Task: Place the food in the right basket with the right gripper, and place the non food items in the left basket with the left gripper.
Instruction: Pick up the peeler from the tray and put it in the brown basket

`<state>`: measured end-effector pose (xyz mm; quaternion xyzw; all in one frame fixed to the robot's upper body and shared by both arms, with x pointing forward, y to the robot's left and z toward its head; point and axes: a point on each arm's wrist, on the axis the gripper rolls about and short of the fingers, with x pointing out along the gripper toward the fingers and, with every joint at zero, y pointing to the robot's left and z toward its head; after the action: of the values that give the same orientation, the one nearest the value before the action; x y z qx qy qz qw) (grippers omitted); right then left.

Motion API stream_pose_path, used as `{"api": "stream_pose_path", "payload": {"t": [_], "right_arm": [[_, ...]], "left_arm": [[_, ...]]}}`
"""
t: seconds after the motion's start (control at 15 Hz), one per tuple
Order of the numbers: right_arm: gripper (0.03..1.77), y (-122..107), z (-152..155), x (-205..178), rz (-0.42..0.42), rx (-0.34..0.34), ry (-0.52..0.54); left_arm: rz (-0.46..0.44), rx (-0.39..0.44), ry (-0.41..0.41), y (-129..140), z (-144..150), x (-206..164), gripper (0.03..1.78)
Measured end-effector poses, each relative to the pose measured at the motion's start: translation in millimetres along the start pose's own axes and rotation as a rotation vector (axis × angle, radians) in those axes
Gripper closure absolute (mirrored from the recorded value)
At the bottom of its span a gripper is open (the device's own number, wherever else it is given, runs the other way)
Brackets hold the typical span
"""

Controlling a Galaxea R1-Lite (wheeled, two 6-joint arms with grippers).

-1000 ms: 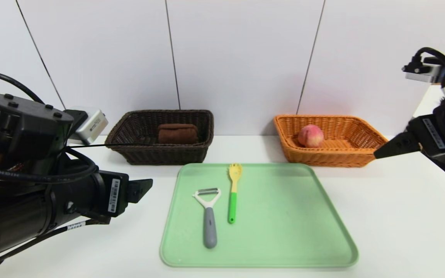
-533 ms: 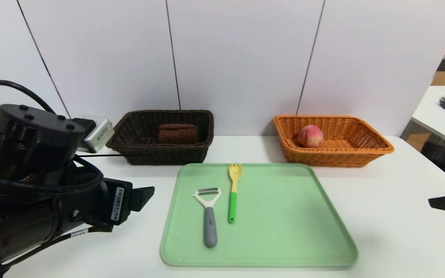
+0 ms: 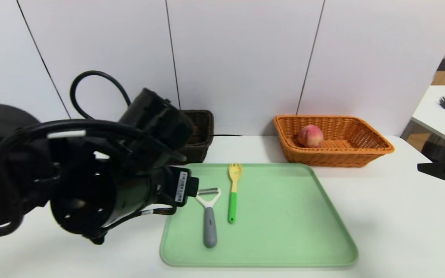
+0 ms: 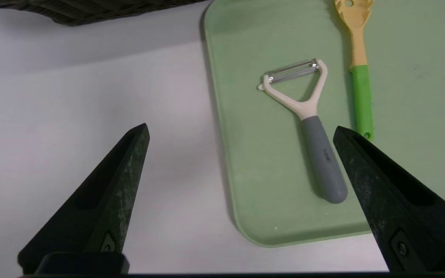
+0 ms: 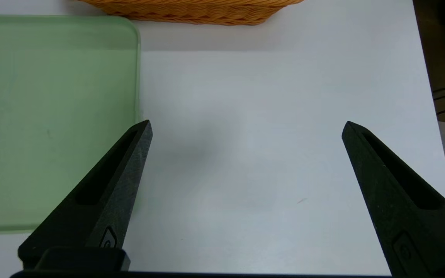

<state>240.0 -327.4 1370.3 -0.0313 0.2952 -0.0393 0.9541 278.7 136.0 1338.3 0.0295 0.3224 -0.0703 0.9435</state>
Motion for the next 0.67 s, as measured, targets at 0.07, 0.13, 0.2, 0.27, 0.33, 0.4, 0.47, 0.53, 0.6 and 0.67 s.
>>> {"api": "stream_pose_path", "payload": {"t": [0.07,0.13,0.2,0.27,0.33,0.4,0.47,0.53,0.6,0.67], "right_arm": [[0.10,-1,0,0,-0.006,0.003,0.004],[0.10,-1,-1,1,-0.008,0.004,0.006],[0.11,-1,-1,1,-0.008,0.004,0.005],[0.10,-1,0,1,-0.008,0.005,0.002],[0.10,-2,1,0,-0.009,0.006,0.000],[0.10,-2,1,0,-0.008,0.006,-0.001],[0.10,-2,1,-1,-0.007,0.007,-0.003],[0.10,-2,1,-2,-0.007,0.008,-0.005],[0.10,-2,1,-2,-0.004,0.008,-0.006],[0.10,-2,0,-3,-0.004,0.008,-0.005]], "left_arm": [[0.006,-0.007,0.031,-9,3,4,0.12],[0.012,-0.012,0.063,-18,5,8,0.12],[0.019,-0.012,0.096,-28,7,13,0.12],[0.019,-0.008,0.118,-36,8,18,0.12],[0.010,-0.009,0.134,-43,11,23,0.12],[-0.001,-0.011,0.154,-52,13,29,0.12],[-0.002,-0.014,0.177,-58,14,35,0.12],[0.001,-0.021,0.206,-64,13,41,0.12],[0.003,-0.033,0.239,-68,11,46,0.12],[0.010,-0.048,0.268,-72,10,51,0.12]]}}
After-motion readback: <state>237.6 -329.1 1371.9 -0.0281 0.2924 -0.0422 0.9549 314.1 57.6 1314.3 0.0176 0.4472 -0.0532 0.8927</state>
